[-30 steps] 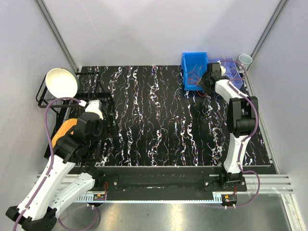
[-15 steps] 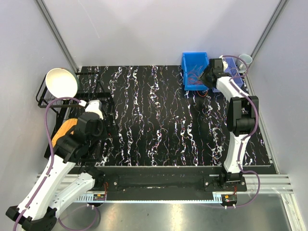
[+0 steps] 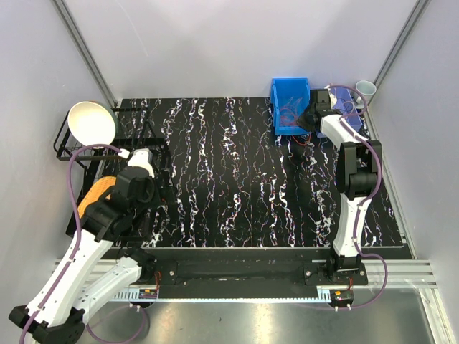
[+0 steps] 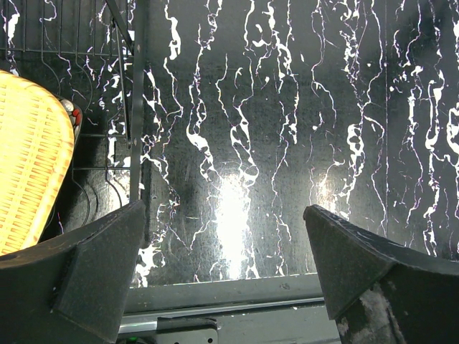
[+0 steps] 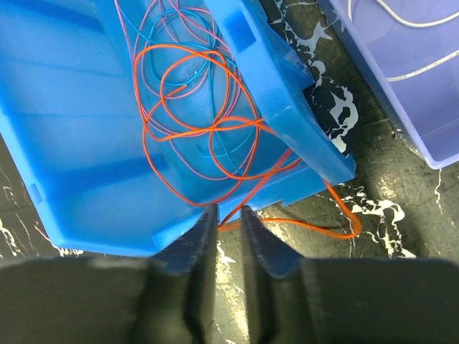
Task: Untangle the cables
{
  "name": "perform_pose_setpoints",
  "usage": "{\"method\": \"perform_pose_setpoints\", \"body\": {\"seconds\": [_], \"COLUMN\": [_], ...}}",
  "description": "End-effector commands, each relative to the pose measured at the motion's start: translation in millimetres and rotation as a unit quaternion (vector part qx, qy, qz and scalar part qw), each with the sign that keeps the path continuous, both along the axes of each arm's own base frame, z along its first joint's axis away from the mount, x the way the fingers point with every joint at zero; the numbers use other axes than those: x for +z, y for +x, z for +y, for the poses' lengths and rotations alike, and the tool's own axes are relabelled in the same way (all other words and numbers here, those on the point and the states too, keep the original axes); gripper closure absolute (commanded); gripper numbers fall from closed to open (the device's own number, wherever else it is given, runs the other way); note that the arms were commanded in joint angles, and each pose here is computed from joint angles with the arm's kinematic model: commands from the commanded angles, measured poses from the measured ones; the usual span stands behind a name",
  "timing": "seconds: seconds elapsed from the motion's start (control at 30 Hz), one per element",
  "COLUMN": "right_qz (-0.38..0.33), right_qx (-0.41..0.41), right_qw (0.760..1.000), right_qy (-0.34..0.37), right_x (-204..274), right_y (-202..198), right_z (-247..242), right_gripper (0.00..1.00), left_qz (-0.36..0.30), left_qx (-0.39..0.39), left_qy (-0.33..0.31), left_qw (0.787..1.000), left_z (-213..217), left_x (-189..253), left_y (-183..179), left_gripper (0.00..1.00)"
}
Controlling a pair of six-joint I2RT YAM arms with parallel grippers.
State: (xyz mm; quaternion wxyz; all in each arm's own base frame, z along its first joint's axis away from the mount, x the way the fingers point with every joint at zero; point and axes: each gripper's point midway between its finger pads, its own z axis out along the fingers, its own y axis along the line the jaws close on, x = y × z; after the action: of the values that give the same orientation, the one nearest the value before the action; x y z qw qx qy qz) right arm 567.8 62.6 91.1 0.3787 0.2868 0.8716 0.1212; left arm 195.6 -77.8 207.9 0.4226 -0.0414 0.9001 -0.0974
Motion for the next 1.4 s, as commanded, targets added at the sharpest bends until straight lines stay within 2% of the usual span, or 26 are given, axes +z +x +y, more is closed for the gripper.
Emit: {"method": "perform_pose_setpoints", "body": {"seconds": [0.0,0.13,0.33,0.53,0.7,0.83,0.93,1.13,1.27,1.37], "right_qz": [-0.031,-0.037,-0.055,-0.115,-0.153,-0.164,-0.135,-0.082,-0.072,-0.08], "right_qx": [0.0,0.003,0.009,0.025,0.077,0.127,0.134,0.135,0.139,0.142], "right_qw": [1.0,0.999,0.998,0.993,0.985,0.977,0.98,0.986,0.986,0.985], "right_qy": [0.004,0.004,0.007,0.03,0.037,0.047,0.053,0.048,0.049,0.05], "right_x": [18.8,25.0,48.4,106.4,130.5,114.7,81.2,25.6,21.2,36.6], "right_y": [15.2,18.5,24.1,48.5,70.5,95.8,101.1,91.0,80.2,72.1], "right_z": [0.4,1.1,3.6,14.0,30.7,45.4,48.0,45.9,47.0,46.6], "right_gripper": [0.86,1.0,1.0,1.0,1.0,1.0,1.0,1.0,1.0,0.98], "left_qz": [-0.018,-0.019,-0.019,-0.02,-0.02,-0.017,-0.019,-0.016,-0.015,-0.015], "left_qx": [0.012,0.012,0.014,0.015,0.017,0.018,0.019,0.019,0.019,0.019], "left_qy": [-0.003,-0.003,-0.003,-0.003,-0.002,-0.001,-0.001,0.0,0.001,0.001], "left_qw": [1.0,1.0,1.0,1.0,1.0,1.0,1.0,1.0,1.0,1.0], "left_z": [0.5,0.8,1.3,1.3,2.5,2.7,2.9,2.6,2.4,2.7], "left_x": [5.5,5.5,5.6,6.2,6.1,4.6,5.8,4.0,3.7,4.0], "left_y": [8.6,8.7,8.9,9.5,8.8,8.8,9.1,9.5,10.0,10.0], "left_gripper": [0.04,0.04,0.04,0.04,0.04,0.04,0.04,0.04,0.04,0.04]}}
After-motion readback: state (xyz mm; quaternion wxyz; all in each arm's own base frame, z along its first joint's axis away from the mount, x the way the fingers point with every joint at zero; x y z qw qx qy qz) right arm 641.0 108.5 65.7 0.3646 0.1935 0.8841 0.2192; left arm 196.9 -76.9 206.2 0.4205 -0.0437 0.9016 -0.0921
